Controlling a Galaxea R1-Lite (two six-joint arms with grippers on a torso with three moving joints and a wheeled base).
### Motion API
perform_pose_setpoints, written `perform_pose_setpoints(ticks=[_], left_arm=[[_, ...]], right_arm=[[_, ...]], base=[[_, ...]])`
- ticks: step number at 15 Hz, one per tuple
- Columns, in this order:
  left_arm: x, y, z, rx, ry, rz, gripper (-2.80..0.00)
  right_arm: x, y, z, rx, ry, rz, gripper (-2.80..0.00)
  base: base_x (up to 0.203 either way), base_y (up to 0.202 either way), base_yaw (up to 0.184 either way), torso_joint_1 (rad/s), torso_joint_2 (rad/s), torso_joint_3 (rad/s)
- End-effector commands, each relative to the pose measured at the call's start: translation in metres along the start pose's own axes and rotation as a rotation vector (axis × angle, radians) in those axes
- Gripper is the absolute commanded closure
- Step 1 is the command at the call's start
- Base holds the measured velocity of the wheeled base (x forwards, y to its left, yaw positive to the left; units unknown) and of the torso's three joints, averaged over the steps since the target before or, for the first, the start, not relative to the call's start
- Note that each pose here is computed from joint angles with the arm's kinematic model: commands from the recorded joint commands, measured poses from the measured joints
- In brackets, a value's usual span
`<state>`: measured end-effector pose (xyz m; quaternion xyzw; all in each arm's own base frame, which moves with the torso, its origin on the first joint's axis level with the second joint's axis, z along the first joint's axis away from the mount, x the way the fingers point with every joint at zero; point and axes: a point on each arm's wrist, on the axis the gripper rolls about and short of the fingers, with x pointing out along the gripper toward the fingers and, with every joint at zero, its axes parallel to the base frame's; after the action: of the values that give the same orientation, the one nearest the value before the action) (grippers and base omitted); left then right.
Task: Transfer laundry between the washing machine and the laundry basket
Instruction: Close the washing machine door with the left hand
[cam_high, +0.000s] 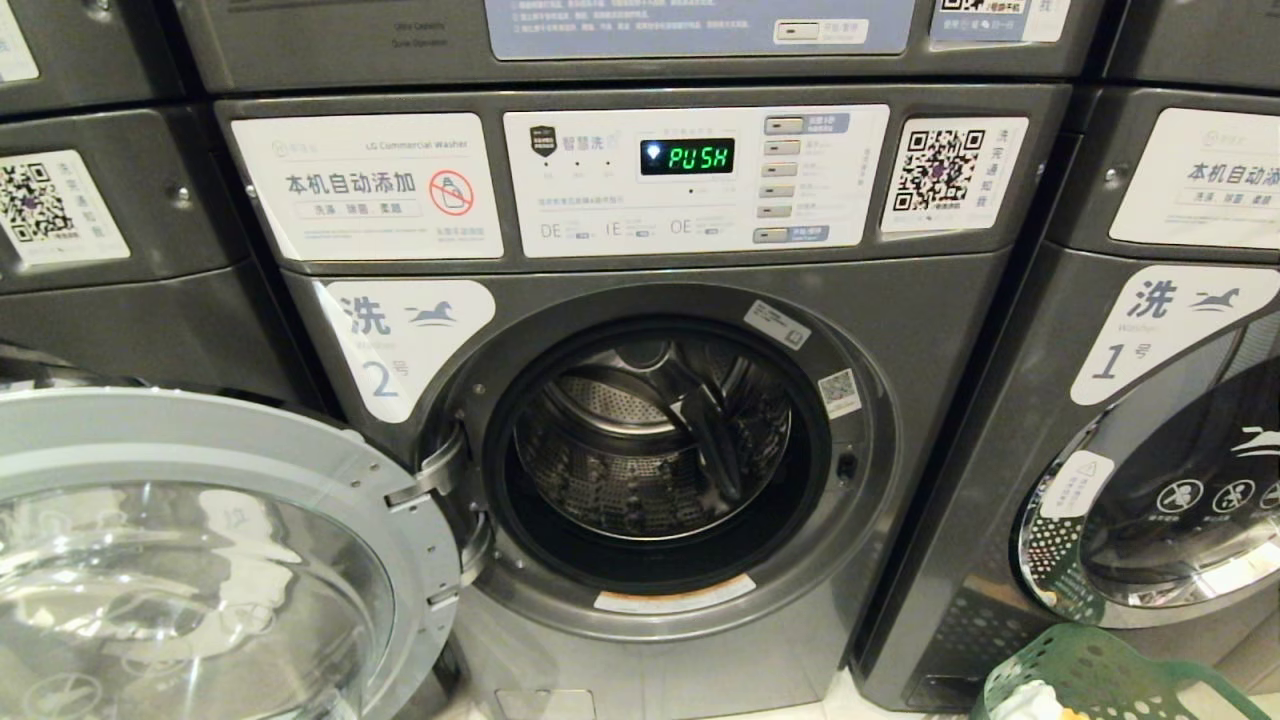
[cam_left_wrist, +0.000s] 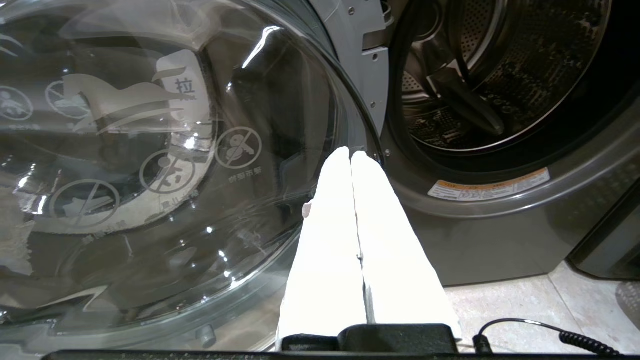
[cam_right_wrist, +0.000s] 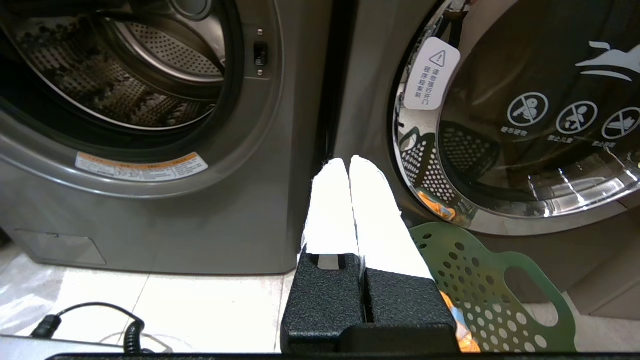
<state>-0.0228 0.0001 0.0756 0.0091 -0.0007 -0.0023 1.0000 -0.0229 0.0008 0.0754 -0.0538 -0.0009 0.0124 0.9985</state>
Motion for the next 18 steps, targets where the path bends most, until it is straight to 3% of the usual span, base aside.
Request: perform_pose_setpoints(ticks=[1,5,18], left_arm=[[-0.0001,0.0000,-0.0001,-0.001,0.000,0.000,0.00],[-0.0001,0.0000,-0.0001,-0.003,0.000,0.002,0.00],[-0.0001,0.0000,0.0000,-0.016,-0.002,0.002,0.00]], right_arm=[[0.0001,0.0000,0.0001,0.002,0.000,-0.001,0.00],[0.0001,-0.0003,0.0004,0.092,-0.002,-0.011,0.00],[0.0001,-0.0003,0.0004,0.094,-0.002,-0.013,0.00]], base=[[0.000,0.000,0.000,0.000,0.00,0.000],[0.000,0.000,0.000,0.000,0.00,0.000],[0.000,0.000,0.000,0.000,0.00,0.000]])
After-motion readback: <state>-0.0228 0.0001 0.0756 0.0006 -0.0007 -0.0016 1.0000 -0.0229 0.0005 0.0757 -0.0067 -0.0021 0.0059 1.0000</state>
